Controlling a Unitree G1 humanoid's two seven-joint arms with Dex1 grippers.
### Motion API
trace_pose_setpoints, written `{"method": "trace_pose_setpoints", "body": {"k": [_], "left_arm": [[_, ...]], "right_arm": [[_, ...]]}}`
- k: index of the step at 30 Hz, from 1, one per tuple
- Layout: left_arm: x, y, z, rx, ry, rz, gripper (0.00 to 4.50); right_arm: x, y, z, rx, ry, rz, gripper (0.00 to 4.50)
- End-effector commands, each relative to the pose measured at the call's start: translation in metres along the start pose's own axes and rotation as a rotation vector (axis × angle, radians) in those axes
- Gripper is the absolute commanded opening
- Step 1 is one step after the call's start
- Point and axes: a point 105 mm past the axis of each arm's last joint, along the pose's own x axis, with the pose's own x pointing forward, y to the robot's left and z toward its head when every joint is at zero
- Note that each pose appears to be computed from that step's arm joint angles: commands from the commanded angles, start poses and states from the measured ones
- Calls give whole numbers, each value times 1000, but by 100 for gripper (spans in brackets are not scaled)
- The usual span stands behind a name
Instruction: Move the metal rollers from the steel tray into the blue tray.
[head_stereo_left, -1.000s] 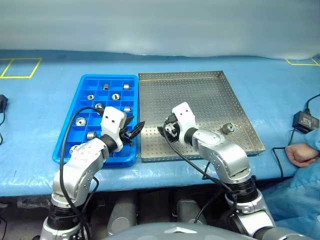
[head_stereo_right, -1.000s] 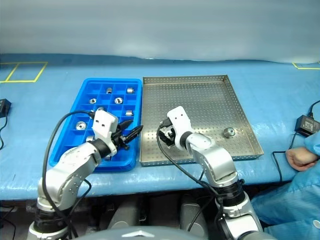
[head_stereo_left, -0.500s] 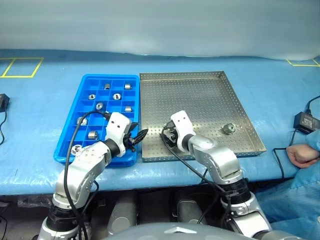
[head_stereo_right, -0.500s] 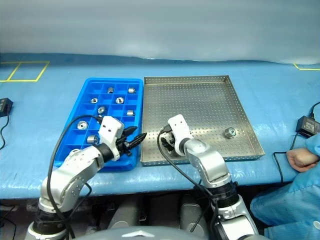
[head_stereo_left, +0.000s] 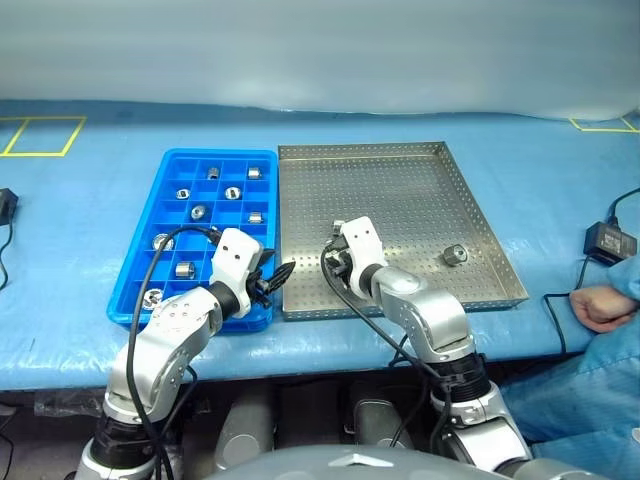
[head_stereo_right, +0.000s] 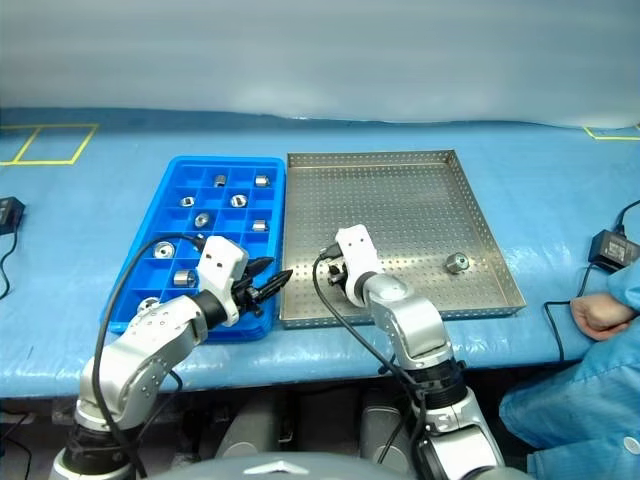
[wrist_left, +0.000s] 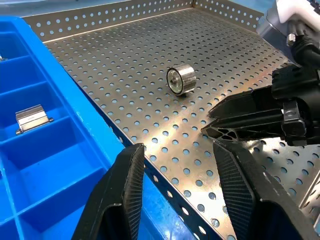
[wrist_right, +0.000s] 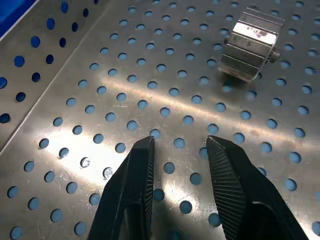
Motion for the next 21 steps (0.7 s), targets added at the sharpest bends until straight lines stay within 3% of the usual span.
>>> {"method": "trace_pose_setpoints", "body": {"k": [1,3,14,21], "left_arm": [[-3,-3,13,31,-41,-3,238],[-2,-5,13,33,-40,-6,238],[-1,-6,14,39,-39,-9,238],[-3,-6,12,29,-39,7,238]], "right_arm": [[-1,2,56,0,-227,-20,226],[4,-1,67,7,-276,-57,288],[42,-26,81,147,-330,-170,288],[21,-29,95,149,-398,-170,288]]}}
